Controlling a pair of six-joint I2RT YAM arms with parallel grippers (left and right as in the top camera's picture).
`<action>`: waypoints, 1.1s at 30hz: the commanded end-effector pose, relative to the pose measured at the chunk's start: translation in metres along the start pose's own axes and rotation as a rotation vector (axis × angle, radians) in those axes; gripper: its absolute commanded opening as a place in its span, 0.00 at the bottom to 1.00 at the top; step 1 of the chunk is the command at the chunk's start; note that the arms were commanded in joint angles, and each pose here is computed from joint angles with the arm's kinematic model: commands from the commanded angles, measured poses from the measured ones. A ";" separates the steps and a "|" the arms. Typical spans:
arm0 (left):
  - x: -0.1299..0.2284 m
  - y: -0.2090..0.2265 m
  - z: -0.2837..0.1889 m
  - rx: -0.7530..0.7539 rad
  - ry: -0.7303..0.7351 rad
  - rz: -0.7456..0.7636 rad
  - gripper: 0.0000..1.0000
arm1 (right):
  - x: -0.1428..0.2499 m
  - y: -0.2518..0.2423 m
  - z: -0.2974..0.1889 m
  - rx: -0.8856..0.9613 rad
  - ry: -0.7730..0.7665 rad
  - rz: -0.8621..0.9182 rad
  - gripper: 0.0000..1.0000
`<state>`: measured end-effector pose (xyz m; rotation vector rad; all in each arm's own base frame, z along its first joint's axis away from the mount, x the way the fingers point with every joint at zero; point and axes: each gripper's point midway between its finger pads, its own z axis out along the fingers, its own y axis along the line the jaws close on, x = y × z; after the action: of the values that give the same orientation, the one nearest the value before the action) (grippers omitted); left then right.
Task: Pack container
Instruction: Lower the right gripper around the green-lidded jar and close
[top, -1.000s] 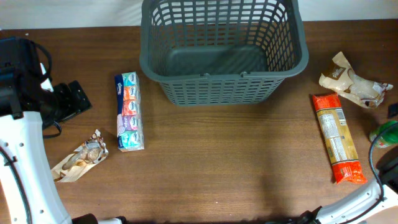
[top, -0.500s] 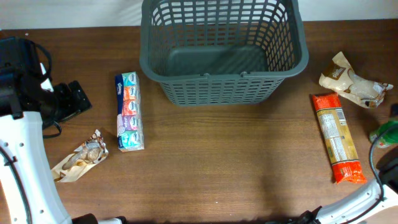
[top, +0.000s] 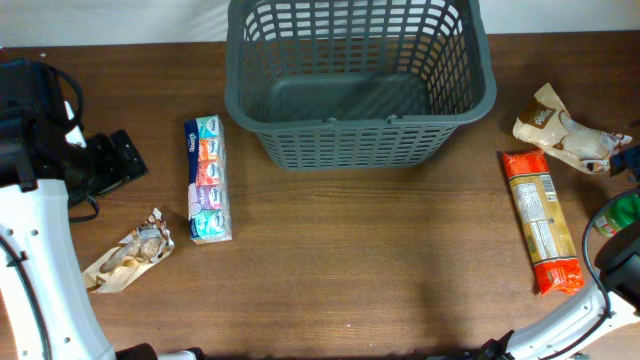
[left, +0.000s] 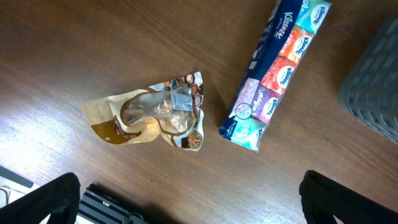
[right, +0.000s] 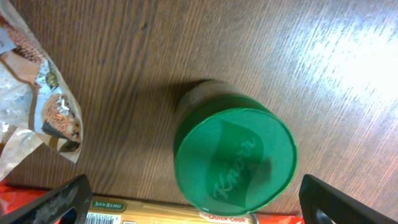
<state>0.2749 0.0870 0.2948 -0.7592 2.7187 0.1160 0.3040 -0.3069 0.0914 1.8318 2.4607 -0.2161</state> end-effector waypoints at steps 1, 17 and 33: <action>0.001 0.001 0.002 -0.001 0.010 0.011 0.99 | -0.001 -0.006 0.007 0.035 0.002 -0.004 0.99; 0.001 0.001 0.002 -0.001 0.010 0.011 0.99 | 0.003 -0.008 0.015 0.045 0.018 -0.010 0.99; 0.001 0.001 0.002 -0.001 0.010 0.011 0.99 | -0.006 -0.031 0.021 0.035 0.043 0.048 0.99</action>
<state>0.2749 0.0870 0.2948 -0.7592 2.7187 0.1160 0.2826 -0.3216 0.0832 1.8988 2.4415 -0.2190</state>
